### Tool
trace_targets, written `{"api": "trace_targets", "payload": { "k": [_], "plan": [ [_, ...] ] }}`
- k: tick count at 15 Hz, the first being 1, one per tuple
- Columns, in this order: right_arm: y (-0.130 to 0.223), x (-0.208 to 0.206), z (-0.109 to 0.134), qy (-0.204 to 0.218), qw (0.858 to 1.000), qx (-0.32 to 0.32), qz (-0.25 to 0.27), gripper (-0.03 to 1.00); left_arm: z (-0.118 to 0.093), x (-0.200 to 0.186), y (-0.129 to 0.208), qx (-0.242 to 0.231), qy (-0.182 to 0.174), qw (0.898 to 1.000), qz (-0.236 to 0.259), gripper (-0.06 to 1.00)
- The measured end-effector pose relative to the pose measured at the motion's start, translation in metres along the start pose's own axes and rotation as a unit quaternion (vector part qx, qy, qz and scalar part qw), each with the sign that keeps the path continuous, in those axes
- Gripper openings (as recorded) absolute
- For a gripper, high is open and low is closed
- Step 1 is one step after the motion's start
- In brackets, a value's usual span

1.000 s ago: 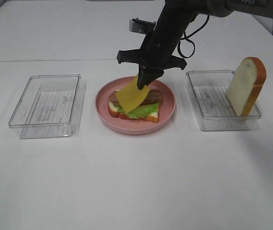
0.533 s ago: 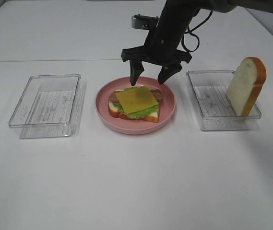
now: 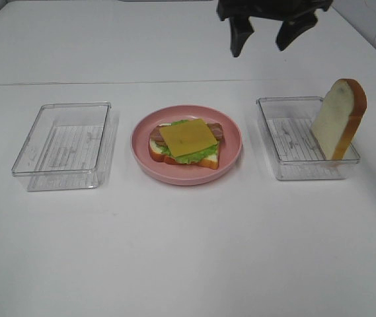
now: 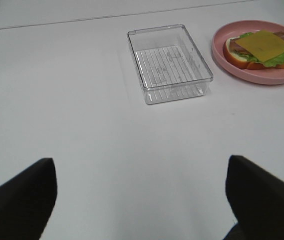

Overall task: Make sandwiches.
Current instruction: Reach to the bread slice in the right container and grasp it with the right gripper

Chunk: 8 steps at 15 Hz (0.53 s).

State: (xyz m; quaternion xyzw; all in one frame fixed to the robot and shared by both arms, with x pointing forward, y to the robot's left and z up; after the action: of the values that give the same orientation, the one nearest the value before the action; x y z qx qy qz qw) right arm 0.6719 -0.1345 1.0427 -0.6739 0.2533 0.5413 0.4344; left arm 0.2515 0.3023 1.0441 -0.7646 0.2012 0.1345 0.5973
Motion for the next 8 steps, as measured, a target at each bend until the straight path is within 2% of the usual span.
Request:
{"api": "trace_targets", "payload": {
  "k": [4,8],
  "plan": [
    [0.018,-0.022,-0.058,0.044,0.998,0.053,0.006,0.76,0.0,0.0,0.0,0.0,0.0,1.0,0.0,0.86],
    [0.037,-0.022,-0.103,0.05,0.992,0.117,0.014,0.76,0.0,0.0,0.0,0.0,0.0,1.0,0.0,0.86]
  ]
}}
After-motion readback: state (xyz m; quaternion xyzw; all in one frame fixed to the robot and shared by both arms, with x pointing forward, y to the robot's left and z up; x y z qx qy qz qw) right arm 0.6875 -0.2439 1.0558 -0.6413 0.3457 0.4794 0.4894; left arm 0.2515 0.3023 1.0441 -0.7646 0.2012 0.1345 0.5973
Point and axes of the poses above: a point on each arm's last joint axis where the gripper is mounted, x pointing out along that axis toward the gripper, z along the wrist's bending axis when the last joint is at zero, y = z × x, the point moved 2 cm from there along x, pointing out along that axis toward the gripper, and after that the axes turned 15 degrees about -x, right-handed, at the moved point
